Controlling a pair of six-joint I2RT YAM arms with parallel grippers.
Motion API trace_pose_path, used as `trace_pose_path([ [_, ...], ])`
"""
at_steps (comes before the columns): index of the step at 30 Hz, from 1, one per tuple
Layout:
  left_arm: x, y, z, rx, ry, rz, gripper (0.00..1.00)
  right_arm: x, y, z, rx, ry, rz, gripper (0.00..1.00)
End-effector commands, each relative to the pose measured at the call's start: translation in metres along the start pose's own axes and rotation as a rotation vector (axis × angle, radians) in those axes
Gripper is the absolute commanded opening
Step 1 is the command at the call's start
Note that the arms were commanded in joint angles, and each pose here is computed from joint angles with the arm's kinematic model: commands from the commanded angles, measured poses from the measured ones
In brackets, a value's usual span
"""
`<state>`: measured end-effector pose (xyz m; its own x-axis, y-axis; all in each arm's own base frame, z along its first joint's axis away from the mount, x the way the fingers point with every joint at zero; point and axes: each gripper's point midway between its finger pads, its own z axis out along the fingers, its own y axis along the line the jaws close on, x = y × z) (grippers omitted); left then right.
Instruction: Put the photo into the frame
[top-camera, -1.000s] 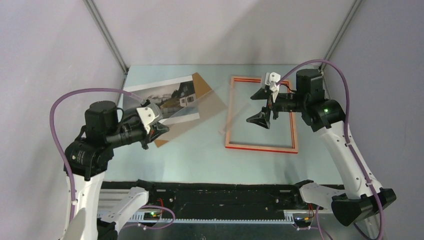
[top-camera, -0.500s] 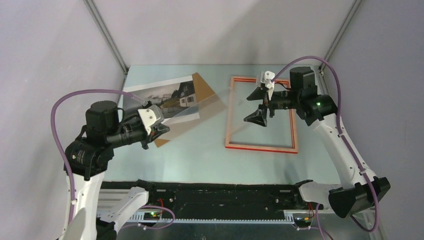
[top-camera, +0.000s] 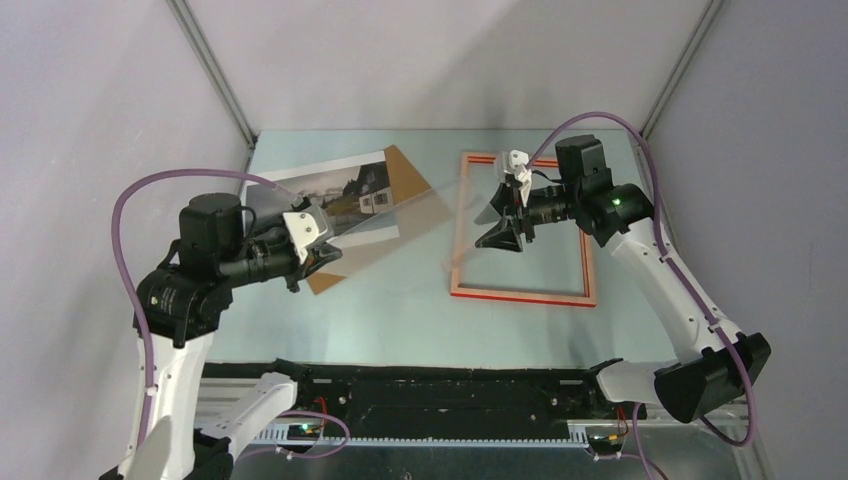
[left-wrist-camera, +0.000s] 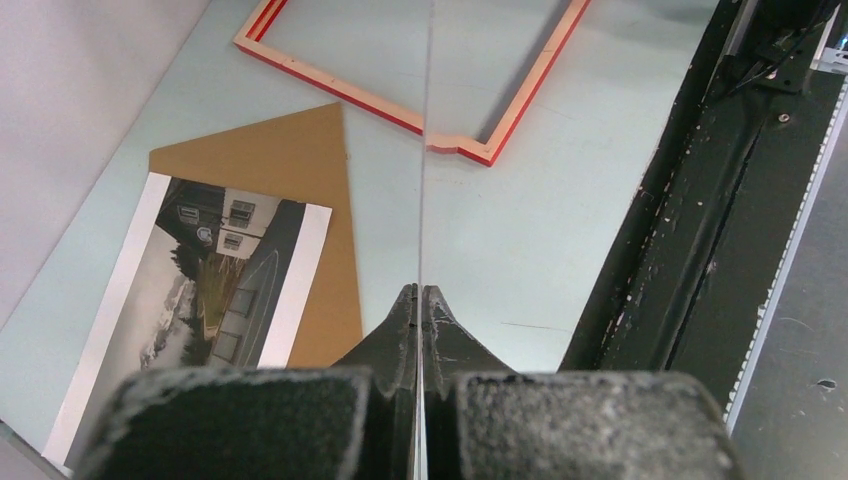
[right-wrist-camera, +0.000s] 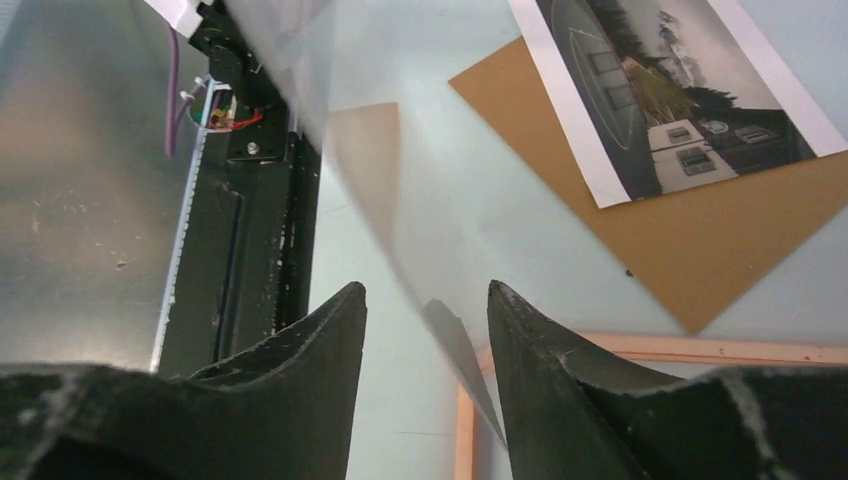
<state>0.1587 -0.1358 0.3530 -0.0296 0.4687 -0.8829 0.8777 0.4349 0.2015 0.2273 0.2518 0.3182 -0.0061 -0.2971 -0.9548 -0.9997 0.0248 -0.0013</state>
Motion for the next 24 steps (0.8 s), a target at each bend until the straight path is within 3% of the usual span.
trace_pose_path([
  [1, -0.021, 0.003, -0.006, -0.007, -0.06, 0.073, 0.0, -0.018, 0.011, -0.002, -0.052, -0.05, -0.02, 0.49],
  [7, -0.019, 0.005, -0.004, -0.01, -0.052, 0.072, 0.0, -0.02, 0.016, -0.004, -0.067, -0.058, -0.01, 0.26],
  [11, -0.018, 0.007, -0.002, -0.009, -0.044, 0.065, 0.0, -0.02, 0.02, -0.005, -0.083, -0.062, 0.001, 0.01],
  [18, -0.024, 0.026, 0.001, -0.059, -0.014, 0.04, 0.01, -0.024, 0.021, -0.017, -0.062, -0.089, 0.071, 0.0],
  [20, -0.027, 0.034, 0.003, -0.079, -0.002, 0.023, 0.13, -0.027, 0.019, -0.024, -0.05, -0.116, 0.113, 0.0],
  [22, -0.03, 0.042, 0.005, -0.096, 0.004, 0.003, 0.32, -0.031, 0.016, -0.03, -0.036, -0.143, 0.135, 0.0],
  [23, -0.033, 0.046, 0.006, -0.108, -0.001, -0.011, 0.49, -0.03, 0.015, -0.031, -0.031, -0.144, 0.151, 0.0],
  [24, -0.034, 0.052, 0.007, -0.123, 0.004, -0.021, 0.56, -0.03, 0.015, -0.034, -0.019, -0.148, 0.179, 0.0],
])
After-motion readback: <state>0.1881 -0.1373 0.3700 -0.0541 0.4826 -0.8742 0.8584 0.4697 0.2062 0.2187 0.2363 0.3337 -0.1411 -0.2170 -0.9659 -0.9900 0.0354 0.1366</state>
